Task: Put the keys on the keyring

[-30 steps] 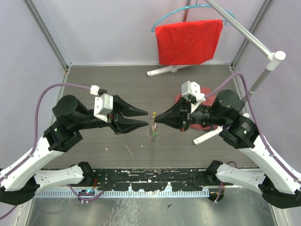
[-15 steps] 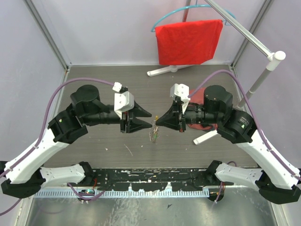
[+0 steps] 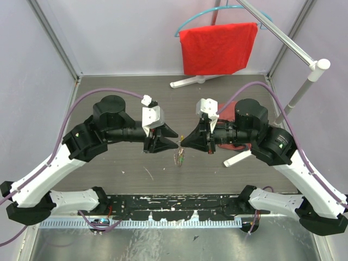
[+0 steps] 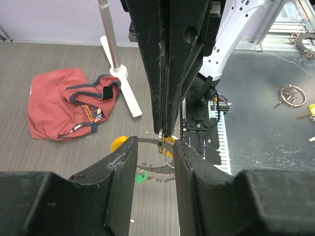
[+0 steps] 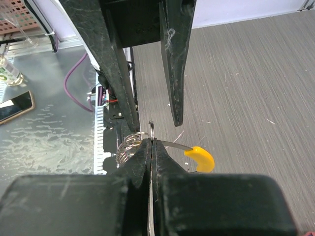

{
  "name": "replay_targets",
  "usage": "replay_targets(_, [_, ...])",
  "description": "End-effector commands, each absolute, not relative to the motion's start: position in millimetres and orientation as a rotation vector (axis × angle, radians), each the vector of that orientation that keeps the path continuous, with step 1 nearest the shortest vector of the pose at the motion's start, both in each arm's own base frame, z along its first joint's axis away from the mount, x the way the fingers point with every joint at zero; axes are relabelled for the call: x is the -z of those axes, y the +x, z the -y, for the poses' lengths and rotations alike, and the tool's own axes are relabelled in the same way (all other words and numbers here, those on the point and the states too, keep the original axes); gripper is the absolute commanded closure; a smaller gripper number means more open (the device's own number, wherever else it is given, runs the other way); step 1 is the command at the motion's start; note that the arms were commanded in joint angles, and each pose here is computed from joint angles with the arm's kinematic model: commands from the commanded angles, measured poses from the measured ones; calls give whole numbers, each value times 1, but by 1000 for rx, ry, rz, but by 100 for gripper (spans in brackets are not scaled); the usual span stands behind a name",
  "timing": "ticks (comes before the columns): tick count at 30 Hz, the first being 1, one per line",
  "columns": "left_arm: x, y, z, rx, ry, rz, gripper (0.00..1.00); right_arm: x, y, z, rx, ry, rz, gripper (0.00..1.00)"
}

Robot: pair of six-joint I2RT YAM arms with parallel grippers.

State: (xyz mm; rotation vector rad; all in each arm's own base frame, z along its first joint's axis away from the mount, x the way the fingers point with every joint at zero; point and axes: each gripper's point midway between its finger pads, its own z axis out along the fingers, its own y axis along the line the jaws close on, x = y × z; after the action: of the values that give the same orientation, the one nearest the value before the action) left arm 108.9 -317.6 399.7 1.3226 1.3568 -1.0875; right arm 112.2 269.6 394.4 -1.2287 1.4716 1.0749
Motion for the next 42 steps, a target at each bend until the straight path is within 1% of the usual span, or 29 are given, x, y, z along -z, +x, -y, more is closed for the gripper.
replay_targets(1, [-411,103,318,1115,1339,-1321,60,-421,107,-271,-1090,-1234,-1356,99])
replay_targets(6, [-412,101,321,1131,1348,-1314,76,-420,107,-272,-1096,-1237,-1356,99])
replay_targets(10, [-412,101,322,1138,1349,-1313,85,-419,107,-273,-1099,-1239,-1356,99])
replay_targets(11, [-412,101,321,1137,1348,-1312,90,-419,107,-273,-1098,-1238,-1354,99])
replay_targets(12, [-412,100,322,1139,1350,-1314,97,-420,107,-273,-1099,-1238,-1350,99])
replay_targets(13, [-412,100,321,1141,1351,-1314,100,-421,107,-273,-1099,-1236,-1349,99])
replay_targets(19, [-417,100,318,1135,1326,-1302,100,-427,110,-271,-1094,-1186,-1344,99])
replay_targets(20, [-419,101,318,1133,1308,-1292,100,-430,110,-271,-1096,-1169,-1339,94])
replay_targets(23, [-426,102,315,1137,1247,-1261,100,-442,113,-267,-1101,-1085,-1324,67])
replay_targets(25, [-435,104,313,1136,1194,-1220,100,-452,115,-262,-1096,-1015,-1304,61])
replay_targets(28, [-445,105,309,1148,1118,-1170,100,-470,119,-251,-1094,-883,-1287,60])
replay_targets(32, [-454,104,304,1166,1039,-1108,100,-489,111,-245,-1167,-795,-1232,57])
replay_targets(42, [-472,107,293,1176,905,-1031,100,-480,114,-264,-1367,-674,-1326,56])
